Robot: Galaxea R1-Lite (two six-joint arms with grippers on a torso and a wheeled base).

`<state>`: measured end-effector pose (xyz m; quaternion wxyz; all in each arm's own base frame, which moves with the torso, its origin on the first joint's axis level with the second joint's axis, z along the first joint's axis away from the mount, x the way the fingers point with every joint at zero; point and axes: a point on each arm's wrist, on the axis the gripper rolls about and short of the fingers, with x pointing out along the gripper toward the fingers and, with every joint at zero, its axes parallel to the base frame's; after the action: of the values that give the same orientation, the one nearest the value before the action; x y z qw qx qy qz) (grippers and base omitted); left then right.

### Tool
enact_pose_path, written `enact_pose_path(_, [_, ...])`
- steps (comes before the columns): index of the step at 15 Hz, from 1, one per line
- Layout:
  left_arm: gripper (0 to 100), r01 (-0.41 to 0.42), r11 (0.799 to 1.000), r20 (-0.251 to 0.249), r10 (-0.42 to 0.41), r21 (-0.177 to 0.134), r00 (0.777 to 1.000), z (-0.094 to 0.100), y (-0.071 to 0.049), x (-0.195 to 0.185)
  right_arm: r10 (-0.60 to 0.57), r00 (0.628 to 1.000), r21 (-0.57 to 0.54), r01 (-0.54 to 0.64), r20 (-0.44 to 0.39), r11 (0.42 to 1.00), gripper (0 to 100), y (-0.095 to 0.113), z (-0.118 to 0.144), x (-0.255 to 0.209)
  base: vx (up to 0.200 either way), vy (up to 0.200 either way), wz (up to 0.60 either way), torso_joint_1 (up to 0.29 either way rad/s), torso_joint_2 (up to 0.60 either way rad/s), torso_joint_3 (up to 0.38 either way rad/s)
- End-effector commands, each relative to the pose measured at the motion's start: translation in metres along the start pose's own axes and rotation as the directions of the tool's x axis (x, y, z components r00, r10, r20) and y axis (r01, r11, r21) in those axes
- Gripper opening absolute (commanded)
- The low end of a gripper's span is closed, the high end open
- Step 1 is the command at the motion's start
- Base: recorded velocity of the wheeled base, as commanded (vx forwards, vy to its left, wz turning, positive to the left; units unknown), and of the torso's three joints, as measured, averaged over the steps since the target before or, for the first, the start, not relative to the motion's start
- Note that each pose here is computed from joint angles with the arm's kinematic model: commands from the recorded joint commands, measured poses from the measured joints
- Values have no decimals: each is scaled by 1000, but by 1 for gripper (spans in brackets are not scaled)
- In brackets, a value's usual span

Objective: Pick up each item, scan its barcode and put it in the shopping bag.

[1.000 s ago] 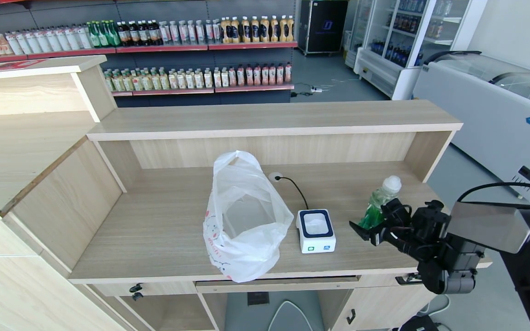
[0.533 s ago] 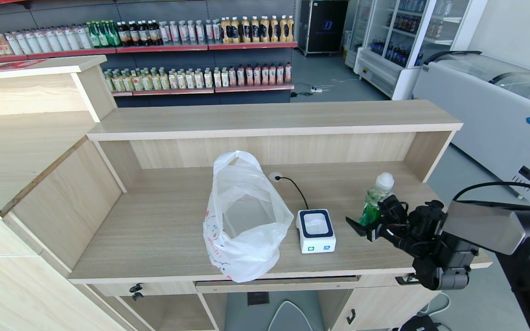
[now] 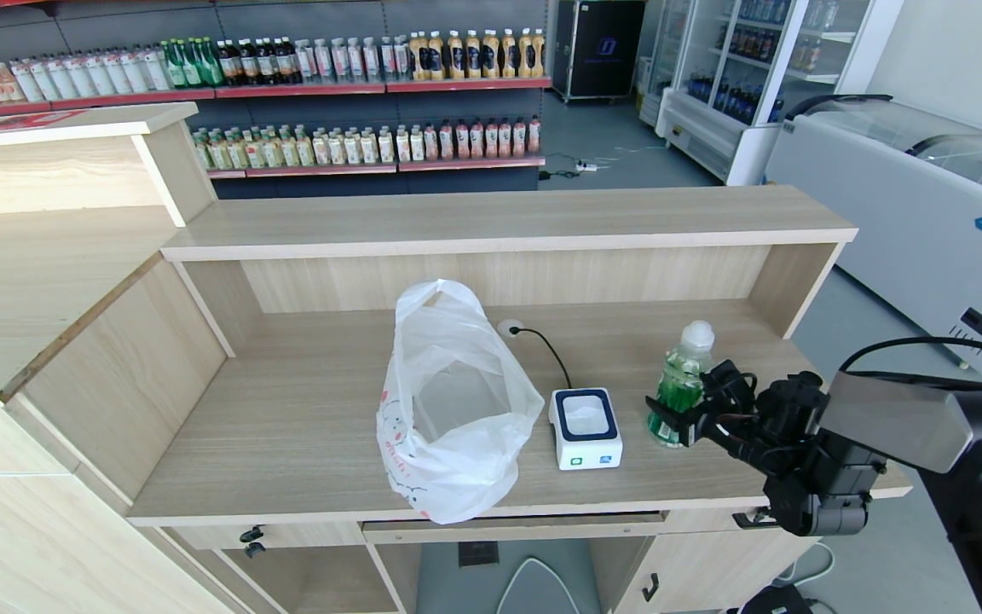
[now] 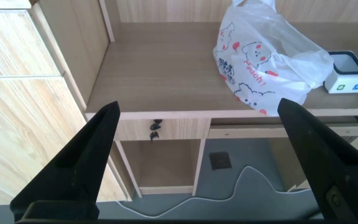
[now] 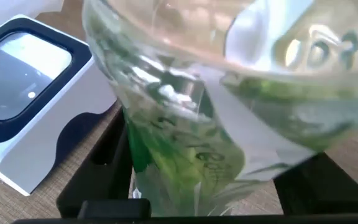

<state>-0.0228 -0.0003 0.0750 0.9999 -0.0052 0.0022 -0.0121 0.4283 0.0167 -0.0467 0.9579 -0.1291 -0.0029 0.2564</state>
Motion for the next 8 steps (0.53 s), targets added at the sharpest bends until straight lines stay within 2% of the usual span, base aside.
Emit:
enact_pose_path(1, [100,0,1000,0,0,0,1000,0,0,0,-5,1000,-1,5,6,1000,0,-2,3,-1,0,0,0,0,0,0])
enact_pose_path(8, [100,0,1000,0,0,0,1000,0,0,0,-28,999,21,28,19,999,0,-12,10,-5,0,0,0,0,0,0])
